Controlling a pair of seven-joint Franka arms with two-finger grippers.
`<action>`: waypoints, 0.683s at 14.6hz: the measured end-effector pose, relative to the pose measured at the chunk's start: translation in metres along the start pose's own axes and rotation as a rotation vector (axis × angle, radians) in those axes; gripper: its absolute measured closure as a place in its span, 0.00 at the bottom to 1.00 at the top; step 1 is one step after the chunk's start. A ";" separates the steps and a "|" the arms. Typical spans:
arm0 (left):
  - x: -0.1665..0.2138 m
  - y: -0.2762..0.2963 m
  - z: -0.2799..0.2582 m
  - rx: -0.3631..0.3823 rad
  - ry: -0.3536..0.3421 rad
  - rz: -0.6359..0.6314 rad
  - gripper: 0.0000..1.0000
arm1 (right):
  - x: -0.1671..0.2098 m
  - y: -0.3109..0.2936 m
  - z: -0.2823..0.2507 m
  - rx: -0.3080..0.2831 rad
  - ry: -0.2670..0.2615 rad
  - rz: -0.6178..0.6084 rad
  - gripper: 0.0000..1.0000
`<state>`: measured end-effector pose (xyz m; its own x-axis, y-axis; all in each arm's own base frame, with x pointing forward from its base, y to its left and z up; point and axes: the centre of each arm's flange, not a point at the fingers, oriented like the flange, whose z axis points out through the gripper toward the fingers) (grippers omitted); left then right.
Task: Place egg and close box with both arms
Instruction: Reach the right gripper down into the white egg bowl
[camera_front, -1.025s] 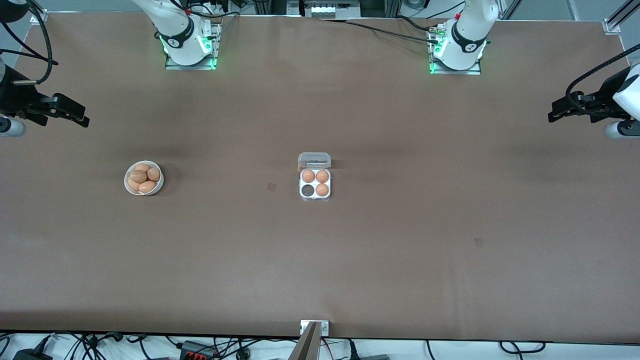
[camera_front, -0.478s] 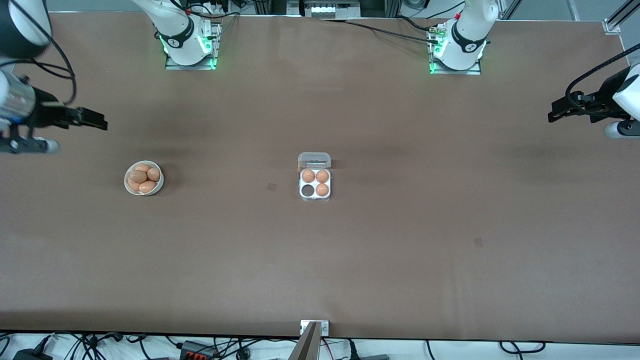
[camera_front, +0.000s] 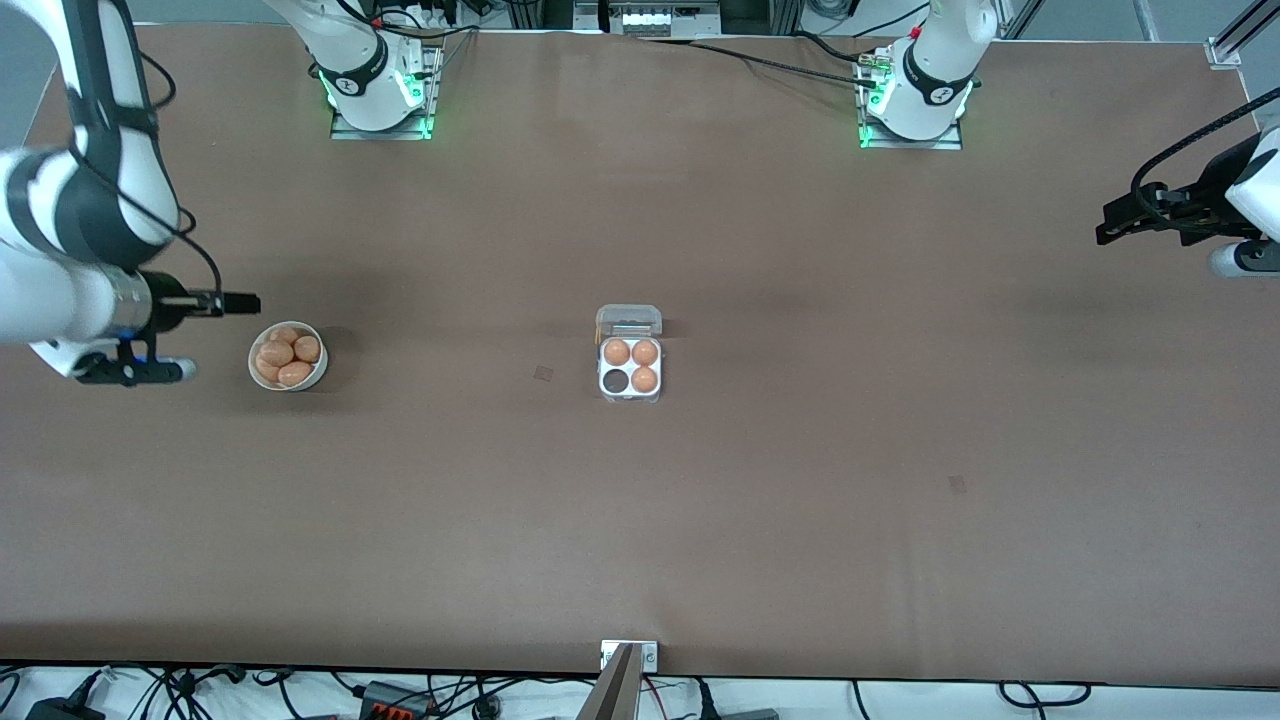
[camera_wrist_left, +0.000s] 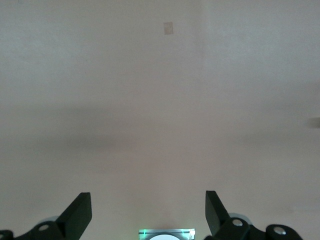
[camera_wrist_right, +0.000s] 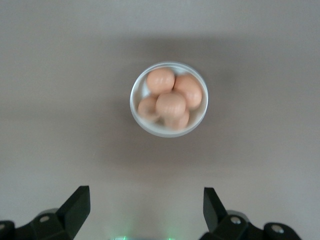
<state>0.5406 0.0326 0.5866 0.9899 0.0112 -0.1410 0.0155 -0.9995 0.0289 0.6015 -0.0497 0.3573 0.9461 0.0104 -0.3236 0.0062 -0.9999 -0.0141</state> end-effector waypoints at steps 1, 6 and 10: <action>0.000 0.000 0.000 0.000 0.000 0.000 0.00 | 0.006 0.003 0.017 -0.002 0.026 0.001 0.00; 0.000 0.000 0.000 0.000 0.000 0.000 0.00 | 0.007 0.005 0.087 -0.012 0.131 0.003 0.00; 0.000 0.000 0.000 0.000 0.000 0.000 0.00 | 0.001 0.005 0.120 -0.021 0.197 -0.022 0.00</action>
<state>0.5406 0.0328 0.5866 0.9899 0.0116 -0.1410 0.0158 -0.9995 0.0289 0.5638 -0.0529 0.2432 0.9907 0.0321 -0.1324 0.0326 -0.9995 0.0013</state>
